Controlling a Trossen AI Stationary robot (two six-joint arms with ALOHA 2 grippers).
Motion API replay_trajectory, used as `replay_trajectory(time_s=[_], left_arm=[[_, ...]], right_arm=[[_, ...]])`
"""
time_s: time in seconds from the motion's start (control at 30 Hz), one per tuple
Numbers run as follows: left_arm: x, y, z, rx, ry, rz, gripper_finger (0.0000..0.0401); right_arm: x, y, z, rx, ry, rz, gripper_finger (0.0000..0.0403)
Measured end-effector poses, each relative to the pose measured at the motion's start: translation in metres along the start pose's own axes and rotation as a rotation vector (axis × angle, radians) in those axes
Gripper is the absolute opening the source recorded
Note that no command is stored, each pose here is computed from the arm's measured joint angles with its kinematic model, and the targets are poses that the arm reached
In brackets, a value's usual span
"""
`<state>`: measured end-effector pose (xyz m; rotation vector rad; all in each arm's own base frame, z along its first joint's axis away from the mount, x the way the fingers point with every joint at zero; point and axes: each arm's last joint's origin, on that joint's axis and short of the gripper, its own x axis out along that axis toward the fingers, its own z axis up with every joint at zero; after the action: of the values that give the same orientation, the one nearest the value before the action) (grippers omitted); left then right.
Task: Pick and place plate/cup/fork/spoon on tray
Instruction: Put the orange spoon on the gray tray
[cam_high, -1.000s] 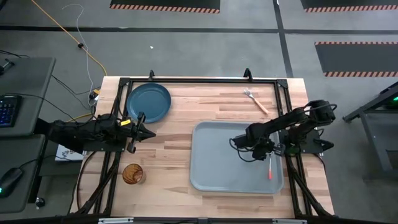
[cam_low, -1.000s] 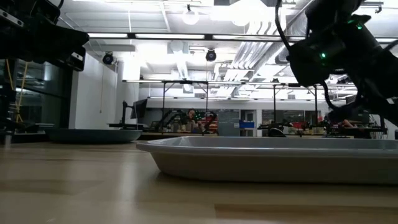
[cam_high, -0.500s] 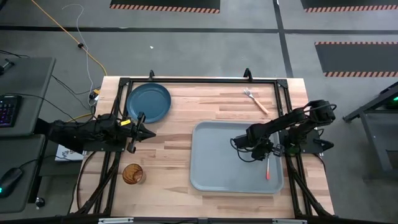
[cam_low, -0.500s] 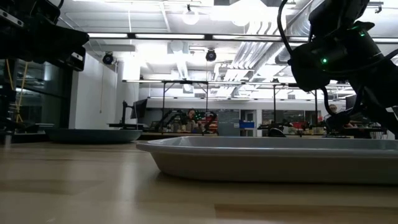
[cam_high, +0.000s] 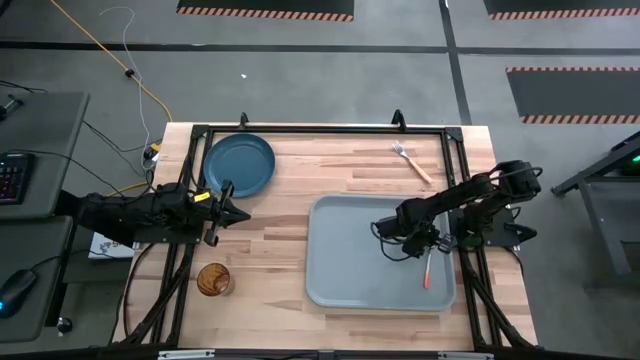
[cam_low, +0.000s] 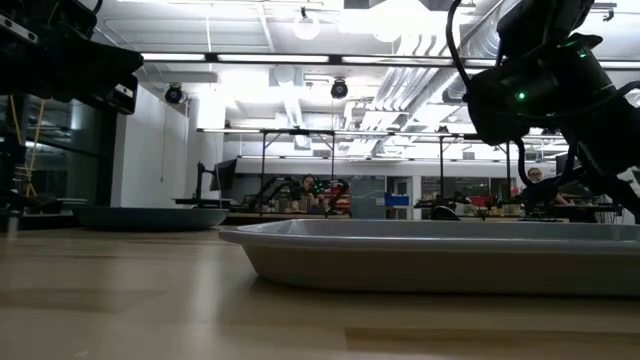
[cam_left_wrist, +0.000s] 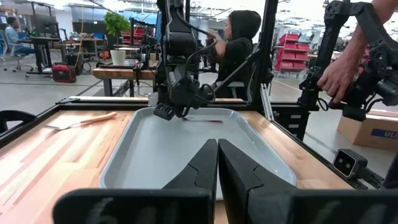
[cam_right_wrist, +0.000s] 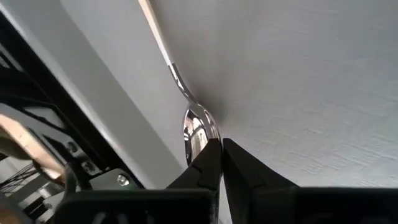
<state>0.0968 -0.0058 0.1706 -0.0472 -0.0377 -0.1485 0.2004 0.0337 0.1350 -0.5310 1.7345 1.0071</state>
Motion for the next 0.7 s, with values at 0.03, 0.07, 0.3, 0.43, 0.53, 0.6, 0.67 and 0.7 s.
replay_trajectory(time_s=[0.03,0.07,0.3,0.43,0.53,0.6,0.67,0.7], left_arm=[[0.0000,0.0000,0.0001,0.000,0.000,0.000,0.0003],[0.0000,0.0000,0.0000,0.000,0.000,0.000,0.0003],[0.0000,0.0000,-0.0001,0.000,0.000,0.000,0.0003],[0.0000,0.0000,-0.0001,0.000,0.000,0.000,0.0003],[0.0000,0.0000,-0.0001,0.000,0.000,0.000,0.0003],[0.0000,0.0000,0.0000,0.000,0.000,0.000,0.0003],[0.0000,0.0000,0.0000,0.000,0.000,0.000,0.0003],[0.0000,0.0000,-0.0001,0.000,0.000,0.000,0.0003]], right_arm=[[-0.0010,0.0004,-0.0002,-0.002,-0.005,-0.008,0.0001],[-0.0023,0.0009,-0.0004,-0.005,-0.012,-0.016,0.0001],[-0.0061,0.0027,-0.0013,0.004,-0.027,-0.039,0.0001],[-0.0062,0.0017,-0.0004,0.038,-0.037,-0.048,0.0013],[-0.0063,0.0008,0.0004,0.051,-0.046,-0.057,0.0043],[-0.0063,0.0004,0.0008,0.050,-0.050,-0.061,0.0069],[-0.0063,0.0003,0.0009,0.048,-0.051,-0.063,0.0092],[-0.0063,0.0004,0.0007,0.044,-0.047,-0.064,0.0103]])
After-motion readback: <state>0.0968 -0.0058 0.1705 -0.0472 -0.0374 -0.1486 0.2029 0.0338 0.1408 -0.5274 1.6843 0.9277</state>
